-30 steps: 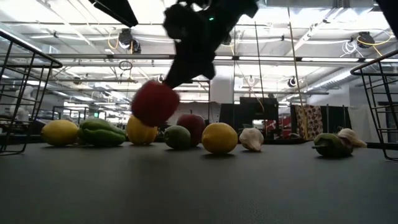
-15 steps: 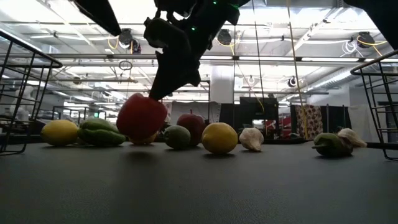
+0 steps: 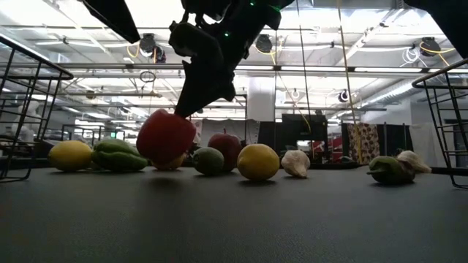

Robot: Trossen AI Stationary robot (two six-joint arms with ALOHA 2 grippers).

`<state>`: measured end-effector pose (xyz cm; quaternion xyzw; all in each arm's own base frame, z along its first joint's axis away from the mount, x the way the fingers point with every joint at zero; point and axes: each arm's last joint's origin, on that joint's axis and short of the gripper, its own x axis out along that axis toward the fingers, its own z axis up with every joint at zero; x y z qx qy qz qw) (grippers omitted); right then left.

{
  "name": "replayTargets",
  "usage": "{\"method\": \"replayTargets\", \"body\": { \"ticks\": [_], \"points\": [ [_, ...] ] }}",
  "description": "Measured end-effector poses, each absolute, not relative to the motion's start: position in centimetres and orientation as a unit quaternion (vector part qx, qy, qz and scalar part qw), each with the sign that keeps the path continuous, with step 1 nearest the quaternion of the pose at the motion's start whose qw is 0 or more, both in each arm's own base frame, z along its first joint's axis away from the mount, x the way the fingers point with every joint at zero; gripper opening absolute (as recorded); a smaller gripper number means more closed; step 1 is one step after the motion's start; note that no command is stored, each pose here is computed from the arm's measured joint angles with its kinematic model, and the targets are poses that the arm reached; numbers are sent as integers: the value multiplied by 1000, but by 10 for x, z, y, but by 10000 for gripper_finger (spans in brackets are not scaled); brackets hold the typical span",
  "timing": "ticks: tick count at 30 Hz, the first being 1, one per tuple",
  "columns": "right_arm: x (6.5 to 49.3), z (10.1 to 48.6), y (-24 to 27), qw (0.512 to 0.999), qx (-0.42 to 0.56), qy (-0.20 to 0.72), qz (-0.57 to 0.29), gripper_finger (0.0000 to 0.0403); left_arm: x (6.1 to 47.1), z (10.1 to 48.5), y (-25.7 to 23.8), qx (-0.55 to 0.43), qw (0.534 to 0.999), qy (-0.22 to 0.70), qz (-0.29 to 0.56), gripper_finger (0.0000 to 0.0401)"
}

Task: Sort produce into baskets
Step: Put the red bell pepper into the left gold wire basket

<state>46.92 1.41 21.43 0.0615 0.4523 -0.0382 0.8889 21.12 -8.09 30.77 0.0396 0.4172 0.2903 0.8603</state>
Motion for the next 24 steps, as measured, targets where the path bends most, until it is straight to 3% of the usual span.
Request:
{"method": "replayTargets", "body": {
  "ticks": [8,18,24],
  "points": [
    [470,215,14,890,61,450,-37,45,211,308,-81,39,860,417,290,287],
    [472,216,14,897,50,438,-32,147,211,308,-81,40,860,417,290,287],
    [470,224,14,895,32,445,-23,179,211,308,-81,40,860,417,290,287]
  ]
}}
